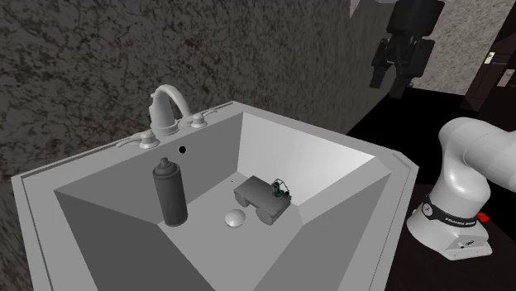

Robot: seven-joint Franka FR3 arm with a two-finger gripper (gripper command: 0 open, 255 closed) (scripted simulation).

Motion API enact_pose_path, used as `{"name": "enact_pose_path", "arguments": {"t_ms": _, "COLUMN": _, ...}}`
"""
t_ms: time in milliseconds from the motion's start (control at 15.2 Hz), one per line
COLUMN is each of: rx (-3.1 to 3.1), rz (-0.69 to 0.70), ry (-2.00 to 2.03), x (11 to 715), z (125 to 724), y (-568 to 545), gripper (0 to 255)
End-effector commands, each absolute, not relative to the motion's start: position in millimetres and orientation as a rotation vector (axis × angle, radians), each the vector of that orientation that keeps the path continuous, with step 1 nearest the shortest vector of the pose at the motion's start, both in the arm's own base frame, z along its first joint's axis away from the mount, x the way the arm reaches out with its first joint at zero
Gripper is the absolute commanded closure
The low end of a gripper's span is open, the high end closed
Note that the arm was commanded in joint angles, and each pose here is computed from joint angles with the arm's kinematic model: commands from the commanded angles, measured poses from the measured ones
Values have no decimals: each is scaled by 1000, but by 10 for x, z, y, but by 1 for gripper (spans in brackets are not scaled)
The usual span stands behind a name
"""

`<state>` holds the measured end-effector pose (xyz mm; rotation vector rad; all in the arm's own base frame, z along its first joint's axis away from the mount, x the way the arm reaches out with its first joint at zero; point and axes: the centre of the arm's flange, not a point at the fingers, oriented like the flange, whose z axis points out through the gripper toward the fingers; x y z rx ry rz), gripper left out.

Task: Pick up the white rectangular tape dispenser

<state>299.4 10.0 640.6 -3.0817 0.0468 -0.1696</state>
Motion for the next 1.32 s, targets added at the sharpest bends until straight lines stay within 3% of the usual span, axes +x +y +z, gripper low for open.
{"name": "enact_pose_path", "arguments": {"t_ms": 0, "rx": -3082, "rz": -170, "ry": 47, "x": 2994, "z": 6406, "y": 100, "gripper": 0}}
{"name": "enact_pose_path", "arguments": {"t_ms": 1254, "rx": -3059, "rz": -119, "ry": -18, "x": 4807, "z": 4625, "y": 155, "gripper": 0}}
